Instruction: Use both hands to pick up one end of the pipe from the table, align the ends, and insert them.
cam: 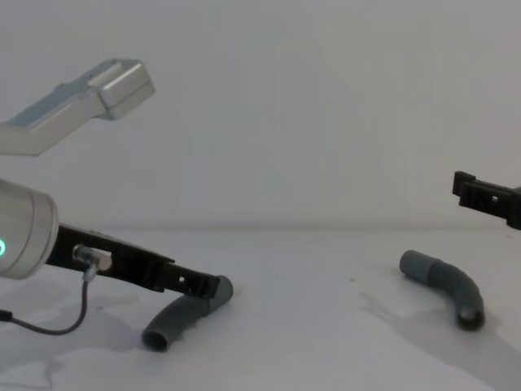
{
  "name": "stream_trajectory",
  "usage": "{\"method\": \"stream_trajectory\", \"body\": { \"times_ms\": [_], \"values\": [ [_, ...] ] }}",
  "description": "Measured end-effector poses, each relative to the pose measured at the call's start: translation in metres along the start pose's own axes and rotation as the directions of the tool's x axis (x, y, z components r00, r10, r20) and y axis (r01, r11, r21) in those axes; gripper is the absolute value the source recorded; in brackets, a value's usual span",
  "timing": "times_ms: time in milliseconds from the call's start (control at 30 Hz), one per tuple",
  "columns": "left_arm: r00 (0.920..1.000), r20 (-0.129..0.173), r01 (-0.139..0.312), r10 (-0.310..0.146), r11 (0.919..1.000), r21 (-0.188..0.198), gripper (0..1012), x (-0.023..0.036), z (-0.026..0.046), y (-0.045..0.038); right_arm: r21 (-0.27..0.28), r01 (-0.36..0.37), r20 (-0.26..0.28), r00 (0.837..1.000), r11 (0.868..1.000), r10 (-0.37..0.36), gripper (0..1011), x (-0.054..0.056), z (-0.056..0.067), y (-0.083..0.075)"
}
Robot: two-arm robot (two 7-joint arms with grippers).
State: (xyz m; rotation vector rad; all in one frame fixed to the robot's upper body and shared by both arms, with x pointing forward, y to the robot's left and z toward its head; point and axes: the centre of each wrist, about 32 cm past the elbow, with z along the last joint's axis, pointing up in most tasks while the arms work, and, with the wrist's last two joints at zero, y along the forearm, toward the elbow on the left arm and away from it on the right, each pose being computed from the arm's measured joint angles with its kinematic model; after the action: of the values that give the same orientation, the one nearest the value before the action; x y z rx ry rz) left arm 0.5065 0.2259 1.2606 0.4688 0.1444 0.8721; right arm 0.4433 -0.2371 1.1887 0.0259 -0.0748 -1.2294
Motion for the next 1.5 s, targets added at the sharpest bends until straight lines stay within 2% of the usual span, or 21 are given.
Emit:
{"method": "stream_trajectory", "body": {
  "times_ms": [400, 1000, 1500],
  "values": [
    [0.9981, -0.052, -0.03, 0.032, 0.9989, 0.037, 1000, -0.0008, 0.0003, -0.0108, 0.0, 0.0, 0.0, 1.0, 1.0, 0.0, 1004, 0.0, 0.0, 0.0],
    [0.997, -0.065, -0.036, 0.041, 0.9971, 0.067, 1000, -0.0001, 0.0045, -0.0263, 0.0, 0.0, 0.0, 1.0, 1.0, 0.0, 1004, 0.0, 0.0, 0.0],
    [0.9966, -0.075, -0.026, 0.033, 0.9956, 0.091, 1000, -0.0013, 0.0066, -0.0348, 0.0, 0.0, 0.0, 1.0, 1.0, 0.0, 1004, 0.0, 0.0, 0.0]
  ]
}}
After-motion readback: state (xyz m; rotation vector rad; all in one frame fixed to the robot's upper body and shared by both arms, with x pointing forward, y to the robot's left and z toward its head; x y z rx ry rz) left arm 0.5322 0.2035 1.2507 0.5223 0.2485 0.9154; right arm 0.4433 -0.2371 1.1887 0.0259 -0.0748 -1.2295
